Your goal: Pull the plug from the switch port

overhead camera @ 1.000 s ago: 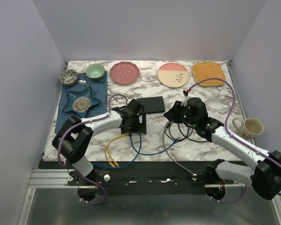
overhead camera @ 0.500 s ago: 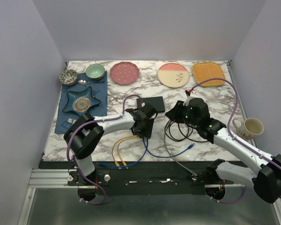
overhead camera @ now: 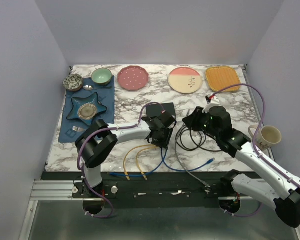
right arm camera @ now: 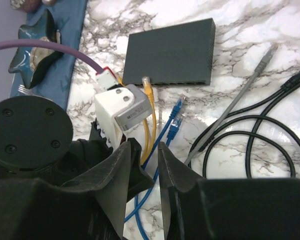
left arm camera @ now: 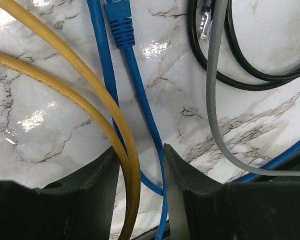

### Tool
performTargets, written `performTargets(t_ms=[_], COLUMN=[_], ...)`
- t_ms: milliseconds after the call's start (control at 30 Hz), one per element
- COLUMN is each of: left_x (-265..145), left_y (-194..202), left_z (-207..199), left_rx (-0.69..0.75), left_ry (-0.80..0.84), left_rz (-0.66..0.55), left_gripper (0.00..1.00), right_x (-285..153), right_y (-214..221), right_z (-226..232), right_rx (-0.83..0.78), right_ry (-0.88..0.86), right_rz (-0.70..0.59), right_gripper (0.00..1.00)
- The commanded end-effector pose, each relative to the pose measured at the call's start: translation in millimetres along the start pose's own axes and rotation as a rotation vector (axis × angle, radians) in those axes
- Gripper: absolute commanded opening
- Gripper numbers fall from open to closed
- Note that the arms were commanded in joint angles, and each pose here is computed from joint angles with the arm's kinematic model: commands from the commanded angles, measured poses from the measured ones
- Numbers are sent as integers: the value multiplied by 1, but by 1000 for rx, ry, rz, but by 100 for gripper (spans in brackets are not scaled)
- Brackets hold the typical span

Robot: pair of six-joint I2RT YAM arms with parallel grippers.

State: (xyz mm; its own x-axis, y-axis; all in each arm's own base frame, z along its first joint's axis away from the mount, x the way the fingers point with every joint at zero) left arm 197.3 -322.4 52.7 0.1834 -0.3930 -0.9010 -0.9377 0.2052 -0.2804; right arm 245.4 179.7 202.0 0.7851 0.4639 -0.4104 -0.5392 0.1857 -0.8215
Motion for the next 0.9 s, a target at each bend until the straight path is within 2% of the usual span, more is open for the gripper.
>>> performTargets(t_ms=[0,133,233,467,667,767,800,867], left_x=[-9,-42,-54,-19,9,9,6,-15], left_y=[3,-45,-72,-97,-103,-107,-114,-125], left_z=[-11,-58,-93,-153,-176,-173,-168,-157], left_rx=[71,114,119,123,151,165,168,152], left_ry=[61,193,303,446,469,428,386,365], left_rz=[8,-125,-171,-101,-62,-63,-107,-189], left_gripper=[0,0,0,0,0,37,55,66], right_x=[-23,-47,-64,-79,-75,-70,-70,-71], right_y=[-40,-71,-91,-107,-102,-99,-99,-99], right_z=[7,14,20,20,13,12,12,11], right_rx=[-42,-55,-59,-73,-79,-81,-83,-83], right_ry=[14,10,0,19,55,62,62,67], right_rz=[-122,-228,-298,-349,-336,-319,-320,-319], right_gripper=[37,38,38,39,40,40,40,40])
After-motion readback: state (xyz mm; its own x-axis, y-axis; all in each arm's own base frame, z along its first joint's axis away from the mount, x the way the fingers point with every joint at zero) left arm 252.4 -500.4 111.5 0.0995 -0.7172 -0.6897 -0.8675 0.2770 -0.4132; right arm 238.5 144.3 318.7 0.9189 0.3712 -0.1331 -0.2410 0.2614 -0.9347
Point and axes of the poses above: each gripper's point midway between its finger pads, its own x axis out along the fingers, its own z axis along the line the jaws close on, y = z × x, the point moved 3 cm from there along -x, back along the fingers, and after that the axes turned 6 degrees about -x, right-handed, at the moved point
